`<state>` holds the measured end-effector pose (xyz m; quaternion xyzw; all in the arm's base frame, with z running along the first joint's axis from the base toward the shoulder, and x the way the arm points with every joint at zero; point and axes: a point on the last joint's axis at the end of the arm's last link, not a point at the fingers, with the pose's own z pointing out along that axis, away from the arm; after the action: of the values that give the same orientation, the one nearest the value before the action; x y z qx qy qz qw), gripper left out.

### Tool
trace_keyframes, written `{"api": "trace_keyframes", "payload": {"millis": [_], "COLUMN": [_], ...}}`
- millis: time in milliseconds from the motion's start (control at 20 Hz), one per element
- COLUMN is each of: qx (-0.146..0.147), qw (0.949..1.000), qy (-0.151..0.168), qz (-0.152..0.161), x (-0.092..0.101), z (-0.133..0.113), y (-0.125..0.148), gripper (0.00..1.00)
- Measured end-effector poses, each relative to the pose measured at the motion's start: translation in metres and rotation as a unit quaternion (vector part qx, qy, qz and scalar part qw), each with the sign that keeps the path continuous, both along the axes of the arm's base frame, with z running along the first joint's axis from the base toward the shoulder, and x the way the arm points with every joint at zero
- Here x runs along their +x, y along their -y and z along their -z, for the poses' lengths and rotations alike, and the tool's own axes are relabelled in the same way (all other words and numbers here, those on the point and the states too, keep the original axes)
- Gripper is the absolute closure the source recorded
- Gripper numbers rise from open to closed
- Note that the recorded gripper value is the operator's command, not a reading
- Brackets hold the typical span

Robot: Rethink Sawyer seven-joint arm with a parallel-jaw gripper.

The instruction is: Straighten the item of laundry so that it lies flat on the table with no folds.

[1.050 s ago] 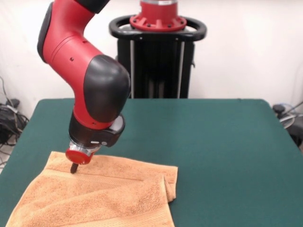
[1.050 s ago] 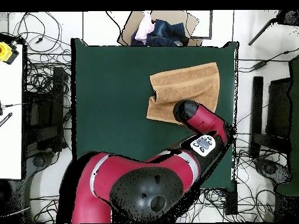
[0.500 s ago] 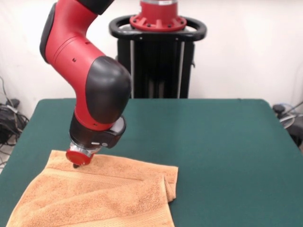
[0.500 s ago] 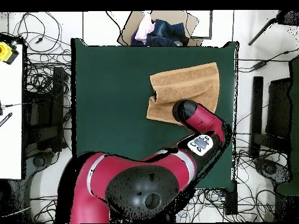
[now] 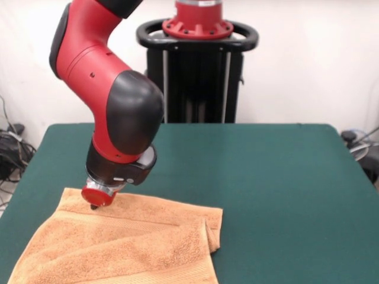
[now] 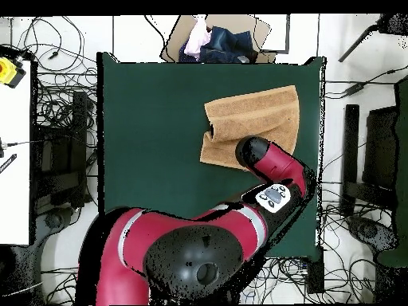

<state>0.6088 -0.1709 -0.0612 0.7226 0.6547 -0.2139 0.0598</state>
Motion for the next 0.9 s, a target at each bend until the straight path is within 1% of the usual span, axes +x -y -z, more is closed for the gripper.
{"api": "trace_keyframes", "payload": {"millis": [550,900], "qx": [0.000,-0.001], "qw": [1.0000,0.9998], "qy": [-0.001,-0.005], "qz": [0.002,0.018], "x": [-0.002,-0.019], "z": [-0.001,-0.013], "y": [0.000,0.003], "gripper": [1.00,1.00]}}
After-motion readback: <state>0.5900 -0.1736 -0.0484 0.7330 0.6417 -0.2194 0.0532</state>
